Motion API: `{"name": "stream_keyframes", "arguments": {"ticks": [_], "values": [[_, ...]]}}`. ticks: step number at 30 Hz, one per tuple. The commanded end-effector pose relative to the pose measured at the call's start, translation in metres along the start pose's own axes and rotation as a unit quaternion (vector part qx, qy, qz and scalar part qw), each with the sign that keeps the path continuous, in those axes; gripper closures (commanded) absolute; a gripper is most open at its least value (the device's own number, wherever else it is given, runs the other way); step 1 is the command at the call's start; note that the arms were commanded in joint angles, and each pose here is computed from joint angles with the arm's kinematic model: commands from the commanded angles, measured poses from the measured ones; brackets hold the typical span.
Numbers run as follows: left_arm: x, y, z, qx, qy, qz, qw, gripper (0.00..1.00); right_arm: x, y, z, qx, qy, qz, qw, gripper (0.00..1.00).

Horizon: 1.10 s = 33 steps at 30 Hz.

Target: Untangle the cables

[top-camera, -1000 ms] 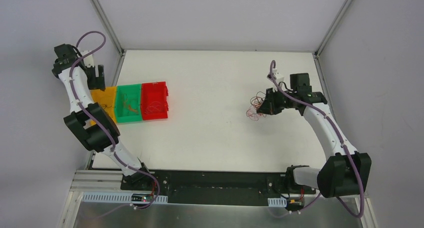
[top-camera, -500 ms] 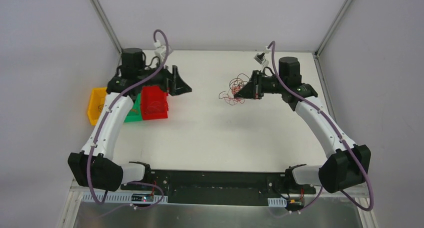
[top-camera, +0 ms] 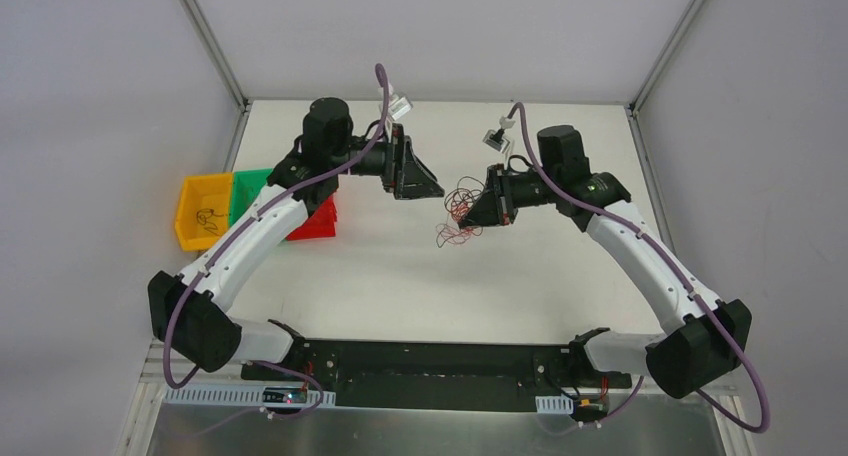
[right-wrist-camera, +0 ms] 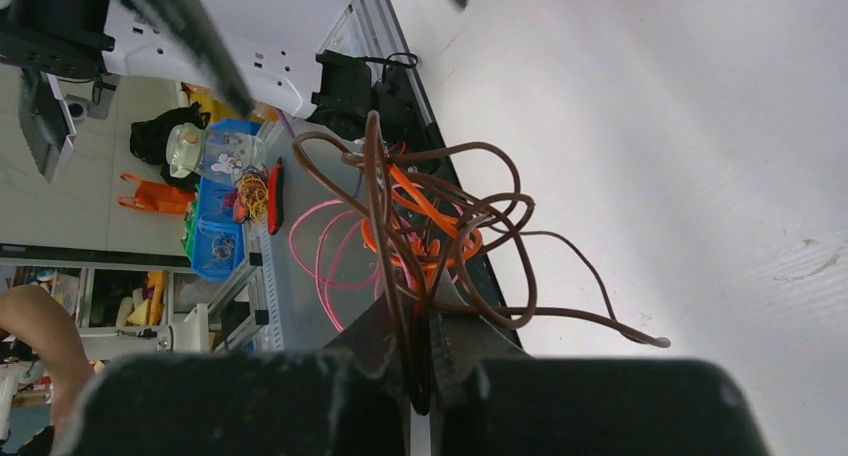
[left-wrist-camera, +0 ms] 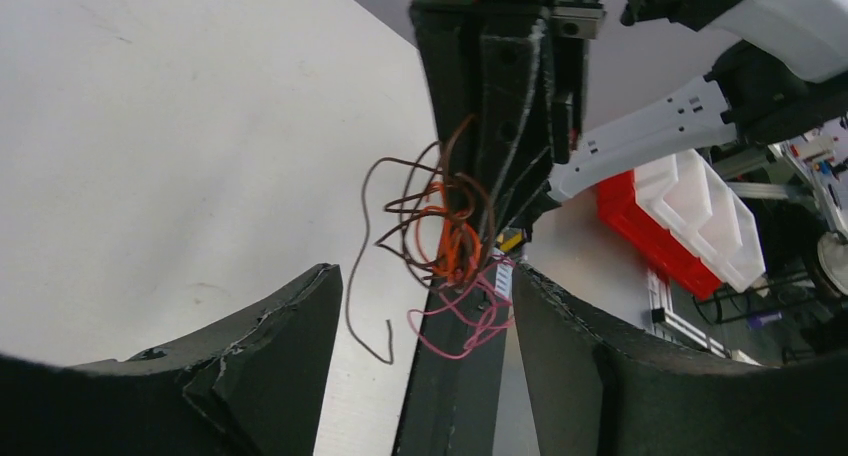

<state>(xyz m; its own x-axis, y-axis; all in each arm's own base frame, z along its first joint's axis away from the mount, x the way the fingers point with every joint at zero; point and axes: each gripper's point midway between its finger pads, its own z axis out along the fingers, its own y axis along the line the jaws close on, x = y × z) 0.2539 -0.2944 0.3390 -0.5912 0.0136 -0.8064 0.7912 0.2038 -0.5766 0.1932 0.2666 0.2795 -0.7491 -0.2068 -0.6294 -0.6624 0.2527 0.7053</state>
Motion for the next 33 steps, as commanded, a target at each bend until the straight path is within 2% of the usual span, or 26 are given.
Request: {"name": "stream_keyframes", "arguments": {"ticks": [1,8,17,18,22,23,29,33], "values": [[-0.006,-0.020,0.014,0.030,-0.002,0.013,0.999,0.39,0.007,0.003,0.000,0.003,0.012,-0.039,0.999,1.00],[0.000,-0.025,0.031,0.042,0.016,0.013,0.999,0.42,0.013,0.002,0.003,0.006,0.026,-0.043,0.999,1.00],[0.008,-0.035,0.041,0.057,0.036,0.003,0.998,0.55,0.015,-0.001,0.006,0.011,0.031,-0.045,0.998,1.00],[0.010,-0.037,0.042,0.061,0.038,0.004,0.997,0.59,0.015,-0.001,0.006,0.011,0.031,-0.045,0.998,1.00],[0.009,-0.040,0.042,0.063,0.038,0.005,0.997,0.94,0.017,-0.002,0.007,0.012,0.033,-0.040,0.999,1.00],[0.007,-0.041,0.041,0.062,0.036,0.007,0.997,1.00,0.018,-0.003,0.007,0.013,0.034,-0.037,0.999,1.00],[-0.011,-0.020,0.022,-0.004,0.003,0.010,1.000,1.00,0.035,-0.008,0.002,0.028,0.048,-0.043,0.998,1.00],[-0.049,0.015,-0.012,-0.076,-0.057,0.001,0.995,1.00,0.051,-0.013,-0.004,0.042,0.064,-0.049,0.996,1.00]]}}
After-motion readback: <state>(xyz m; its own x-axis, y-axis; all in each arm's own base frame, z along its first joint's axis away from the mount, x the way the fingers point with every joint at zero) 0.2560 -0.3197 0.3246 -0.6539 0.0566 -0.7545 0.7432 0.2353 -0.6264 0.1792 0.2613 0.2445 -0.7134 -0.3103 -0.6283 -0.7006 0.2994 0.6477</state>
